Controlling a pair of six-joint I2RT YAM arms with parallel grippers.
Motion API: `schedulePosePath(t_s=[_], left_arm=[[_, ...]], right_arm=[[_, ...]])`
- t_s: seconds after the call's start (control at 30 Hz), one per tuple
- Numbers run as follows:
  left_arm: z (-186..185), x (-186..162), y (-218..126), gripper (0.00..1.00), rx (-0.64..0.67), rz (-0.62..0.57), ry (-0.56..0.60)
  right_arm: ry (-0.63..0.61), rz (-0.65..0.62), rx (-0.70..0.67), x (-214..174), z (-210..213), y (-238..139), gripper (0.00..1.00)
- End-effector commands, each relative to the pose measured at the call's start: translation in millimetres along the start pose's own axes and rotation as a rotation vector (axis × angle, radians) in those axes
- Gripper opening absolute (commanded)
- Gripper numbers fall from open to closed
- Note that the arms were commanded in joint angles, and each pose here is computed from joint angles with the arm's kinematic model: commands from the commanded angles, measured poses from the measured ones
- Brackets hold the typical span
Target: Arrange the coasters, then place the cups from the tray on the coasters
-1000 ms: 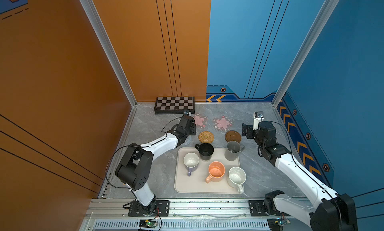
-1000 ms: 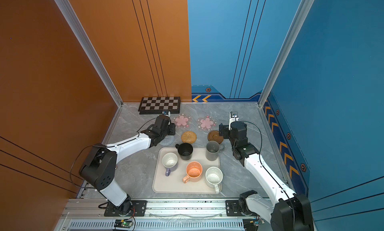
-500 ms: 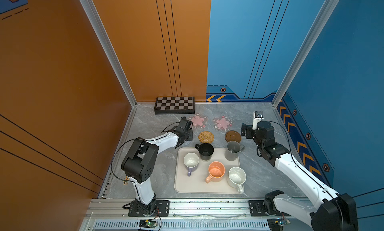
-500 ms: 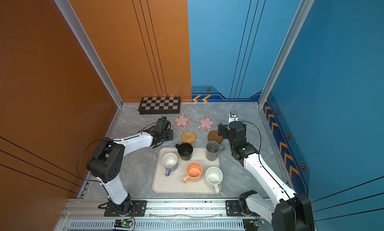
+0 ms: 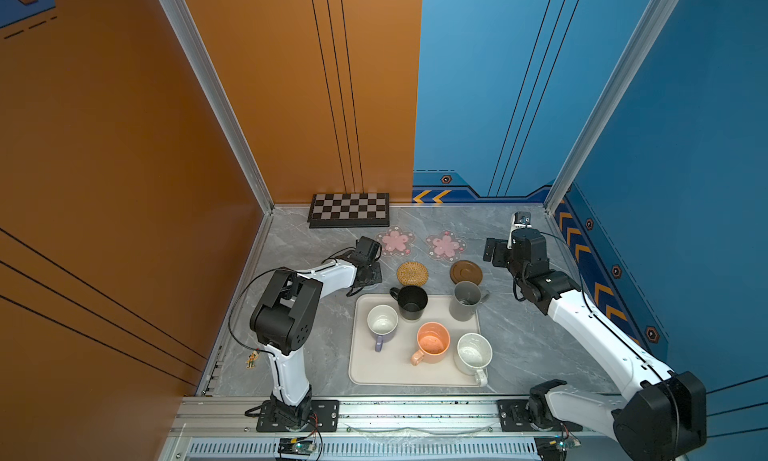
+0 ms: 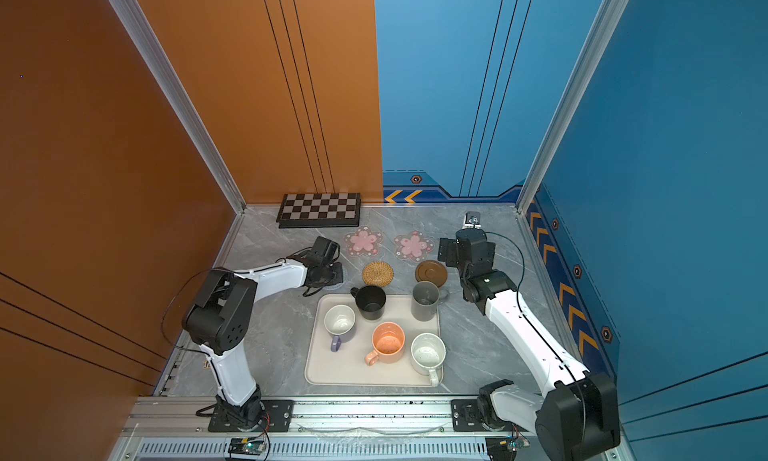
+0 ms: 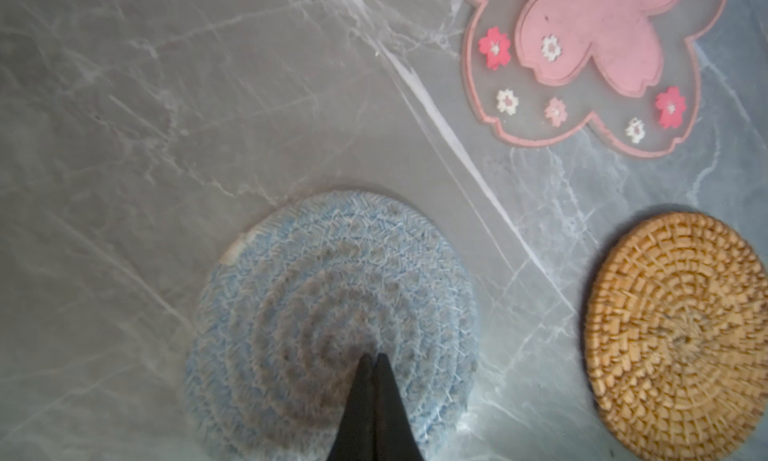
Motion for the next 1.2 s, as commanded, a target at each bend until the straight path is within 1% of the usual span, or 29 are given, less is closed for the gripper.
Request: schedulePosePath(t_s=[0.0,0.07,0.17,0.37,0.57,0.83,1.17], left_arm=[[12.9,-9.8,4.5,0.0,0.04,0.077,-0.03],[21.7,-11.3,4.3,0.0,0.064,0.091,-0.046],[36.5,-13.0,2.6,0.0,0.086,0.103,-0.079],[62.8,-13.0,-4.7,0.0,0.115,0.102,-0.133],[85.0,-15.0,-11.8,0.0,0.152,0.121,-0.162],[123.4,-15.3,-23.4,0.0,0.215,0.13,-0.216],[160.2,-9.1,-36.3,0.0,0.261,0.111,-0.27]], right_arm=[[0.021,-0.011,0.029,4.8,5.6,-2.9,1.0],[0.022,-0.018,0.032,5.0,6.2,-2.8,1.0],[0.036,-0.034,-0.008,3.8,3.7,-2.0,1.0],[0.014,0.052,-0.019,-3.3,6.2,5.4,1.0],[0.001,0.071,-0.01,-8.7,11.0,7.8,1.0],[-0.004,0.08,0.01,-10.9,13.4,5.9,1.0],[0.009,0.11,0.027,-16.6,15.5,6.2,1.0]])
Point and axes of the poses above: each gripper's point midway between its finger pads, its own y axis out along the fingers, its own z axis along the line the jaws close on, x = y × z, the point moved 6 cm from there along -y, back along the fingers, and after that the axes turned 10 degrees about y, right-handed, at the moved point
